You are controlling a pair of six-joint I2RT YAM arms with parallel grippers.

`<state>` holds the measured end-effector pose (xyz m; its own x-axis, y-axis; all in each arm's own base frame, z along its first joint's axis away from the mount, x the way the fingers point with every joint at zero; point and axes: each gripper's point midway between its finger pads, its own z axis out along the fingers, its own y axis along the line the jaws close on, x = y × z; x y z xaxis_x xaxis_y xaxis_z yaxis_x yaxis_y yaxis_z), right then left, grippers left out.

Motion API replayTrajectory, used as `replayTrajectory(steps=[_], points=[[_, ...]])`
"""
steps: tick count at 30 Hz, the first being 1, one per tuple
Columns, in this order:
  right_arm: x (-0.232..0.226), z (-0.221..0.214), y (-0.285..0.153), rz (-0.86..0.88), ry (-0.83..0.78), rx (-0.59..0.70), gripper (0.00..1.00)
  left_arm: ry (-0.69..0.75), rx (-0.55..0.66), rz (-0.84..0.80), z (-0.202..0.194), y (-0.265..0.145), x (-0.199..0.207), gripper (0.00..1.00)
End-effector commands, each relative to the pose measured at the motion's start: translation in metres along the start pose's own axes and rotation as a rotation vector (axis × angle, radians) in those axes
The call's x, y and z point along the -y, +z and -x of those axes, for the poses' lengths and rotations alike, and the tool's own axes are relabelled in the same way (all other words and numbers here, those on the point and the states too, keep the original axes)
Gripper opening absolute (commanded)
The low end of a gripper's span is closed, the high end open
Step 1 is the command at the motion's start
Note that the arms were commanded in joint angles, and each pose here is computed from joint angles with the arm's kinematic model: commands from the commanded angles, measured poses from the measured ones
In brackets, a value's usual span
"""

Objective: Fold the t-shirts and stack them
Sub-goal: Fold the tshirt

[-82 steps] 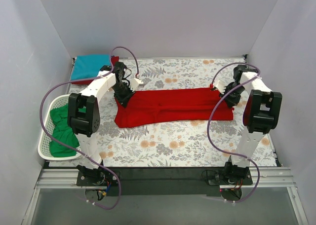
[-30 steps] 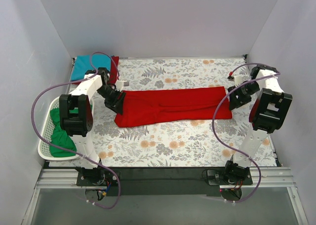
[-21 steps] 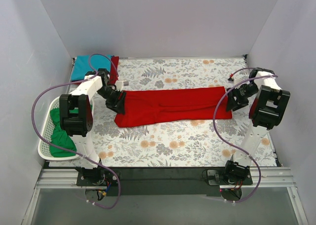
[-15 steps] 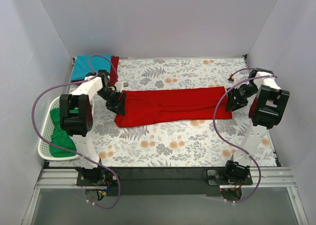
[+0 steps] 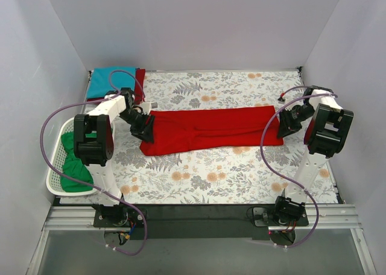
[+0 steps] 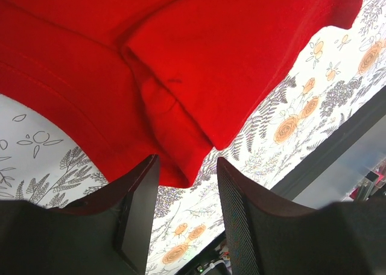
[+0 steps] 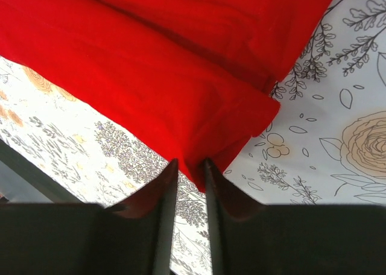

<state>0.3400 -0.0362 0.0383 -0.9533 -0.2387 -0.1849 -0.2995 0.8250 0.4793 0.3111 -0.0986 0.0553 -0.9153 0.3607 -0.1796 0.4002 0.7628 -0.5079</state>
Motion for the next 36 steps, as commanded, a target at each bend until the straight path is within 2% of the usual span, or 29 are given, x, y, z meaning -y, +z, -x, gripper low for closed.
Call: replayTrajectory(steps=[1, 13, 17, 20, 21, 24, 25, 28, 36], points=[[-0.005, -0.003, -0.004, 0.015, 0.011, 0.01, 0.26, 0.018, 0.02, -0.039, 0.001, -0.001, 0.006, 0.41], [-0.006, -0.009, -0.008, -0.004, 0.01, 0.002, 0.13, 0.003, -0.041, -0.003, -0.015, 0.01, -0.007, 0.41], [-0.006, -0.01, -0.009, -0.007, 0.011, 0.001, 0.09, 0.003, -0.042, -0.017, -0.015, 0.011, -0.005, 0.38], [-0.006, -0.011, -0.009, -0.01, 0.009, 0.001, 0.02, 0.001, -0.048, -0.036, -0.016, 0.011, -0.003, 0.3], [-0.006, -0.011, -0.01, -0.009, 0.009, 0.002, 0.01, 0.003, -0.046, -0.037, -0.015, 0.011, -0.002, 0.24], [-0.006, -0.011, -0.013, -0.021, 0.004, 0.003, 0.01, 0.012, -0.04, -0.035, -0.013, 0.009, -0.002, 0.16], [-0.005, -0.011, -0.014, -0.024, 0.003, 0.005, 0.01, 0.01, -0.045, -0.037, -0.014, 0.009, -0.001, 0.1], [-0.002, -0.011, -0.018, -0.038, 0.003, 0.01, 0.01, 0.016, -0.038, -0.039, -0.012, 0.004, 0.001, 0.0], [0.002, -0.022, -0.024, -0.049, 0.003, -0.004, 0.01, 0.032, -0.027, -0.024, -0.008, -0.01, 0.001, 0.0]])
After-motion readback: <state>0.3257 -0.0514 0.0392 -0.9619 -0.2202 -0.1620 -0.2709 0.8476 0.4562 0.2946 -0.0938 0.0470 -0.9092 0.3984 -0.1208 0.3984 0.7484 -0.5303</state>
